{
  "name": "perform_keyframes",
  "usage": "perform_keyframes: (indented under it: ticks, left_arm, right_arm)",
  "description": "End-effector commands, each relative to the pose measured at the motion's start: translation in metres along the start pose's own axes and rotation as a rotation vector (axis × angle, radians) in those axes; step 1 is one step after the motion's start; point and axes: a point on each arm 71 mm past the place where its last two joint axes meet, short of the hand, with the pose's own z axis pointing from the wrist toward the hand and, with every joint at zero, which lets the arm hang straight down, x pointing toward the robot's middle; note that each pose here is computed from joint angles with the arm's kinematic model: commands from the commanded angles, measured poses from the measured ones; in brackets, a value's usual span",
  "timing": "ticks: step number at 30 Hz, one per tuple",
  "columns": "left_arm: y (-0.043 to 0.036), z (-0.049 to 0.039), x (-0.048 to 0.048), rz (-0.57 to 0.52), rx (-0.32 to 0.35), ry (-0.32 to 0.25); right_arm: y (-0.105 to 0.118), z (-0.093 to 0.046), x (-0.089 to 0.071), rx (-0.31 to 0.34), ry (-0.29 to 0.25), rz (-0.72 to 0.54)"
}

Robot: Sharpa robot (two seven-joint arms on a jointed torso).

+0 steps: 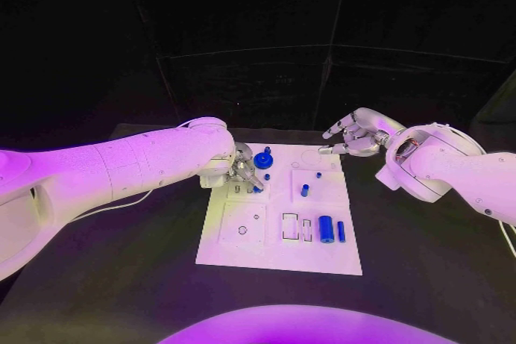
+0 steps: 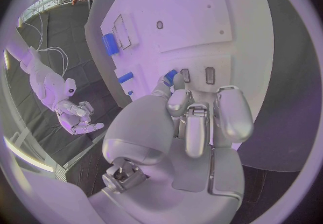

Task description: Assemble the parts on the task board

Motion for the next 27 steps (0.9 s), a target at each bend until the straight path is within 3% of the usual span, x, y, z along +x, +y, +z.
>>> perform_keyframes:
  ticks: [1, 18, 27]
  left_arm:
    - [0.0005, -0.0007, -0.0015, -0.021, 0.003, -0.014]
    - [0.0152, -0.0078, -0.0055, -0.072, 0.021, -0.076]
    - [0.0180, -0.0118, -0.0069, -0.097, 0.060, -0.117]
  right_arm:
    - [0.002, 0.001, 0.000, -0.005, 0.004, 0.000]
    - [0.003, 0.003, 0.001, -0.016, 0.010, -0.001]
    - [0.005, 0.005, 0.002, -0.022, 0.008, -0.001]
